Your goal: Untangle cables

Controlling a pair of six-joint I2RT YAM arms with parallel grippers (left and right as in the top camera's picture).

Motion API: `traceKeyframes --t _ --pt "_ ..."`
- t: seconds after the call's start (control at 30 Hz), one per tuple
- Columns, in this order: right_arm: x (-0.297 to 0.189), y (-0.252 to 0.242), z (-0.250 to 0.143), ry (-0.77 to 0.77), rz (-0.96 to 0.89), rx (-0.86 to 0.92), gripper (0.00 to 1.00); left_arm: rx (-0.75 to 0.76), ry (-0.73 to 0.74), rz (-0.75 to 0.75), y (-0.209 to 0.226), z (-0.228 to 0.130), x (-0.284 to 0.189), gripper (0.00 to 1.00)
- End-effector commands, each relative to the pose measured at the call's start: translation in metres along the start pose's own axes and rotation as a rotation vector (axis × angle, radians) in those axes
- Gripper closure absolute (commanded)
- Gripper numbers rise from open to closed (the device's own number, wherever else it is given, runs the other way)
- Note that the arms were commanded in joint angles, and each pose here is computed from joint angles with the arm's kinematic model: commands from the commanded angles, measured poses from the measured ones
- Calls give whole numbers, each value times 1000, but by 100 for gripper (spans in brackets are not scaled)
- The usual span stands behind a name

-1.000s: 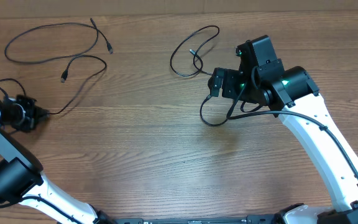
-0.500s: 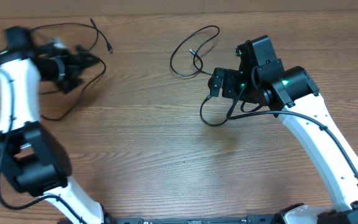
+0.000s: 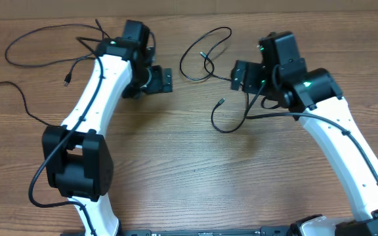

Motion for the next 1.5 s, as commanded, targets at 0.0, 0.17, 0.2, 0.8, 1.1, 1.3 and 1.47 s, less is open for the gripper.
traceKeyframes --t 0.0,0.17,0.2,0.8,1.1,1.3,1.47 --pt "11 -19 2 21 -84 13 0 -221 -2 70 51 13 -7 0" --pt "56 -38 -4 101 -229 4 0 -325 93 46 71 4 -12 0" --pt "69 -44 -9 141 -233 16 0 -330 121 62 73 -1 -13 0" --pt "180 -44 -68 419 5 113 29 -224 235 114 40 -39 4 1" --pt "201 -47 -79 449 -3 115 51 -191 241 114 29 -45 6 0" --pt "205 -42 -85 479 45 132 96 -192 244 116 30 -45 6 0" --pt "180 -21 -70 512 212 105 96 -234 266 83 25 -47 5 0"
Point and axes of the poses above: each gripper's point midway between its finger pads, its own x axis out along the fingers, its own y axis along the line the jaws close on, z = x × y, the point moved 6 cm from there along -x, back along the fingers, and after that the axes turned 10 degrees about -x, right-handed, at the moved point
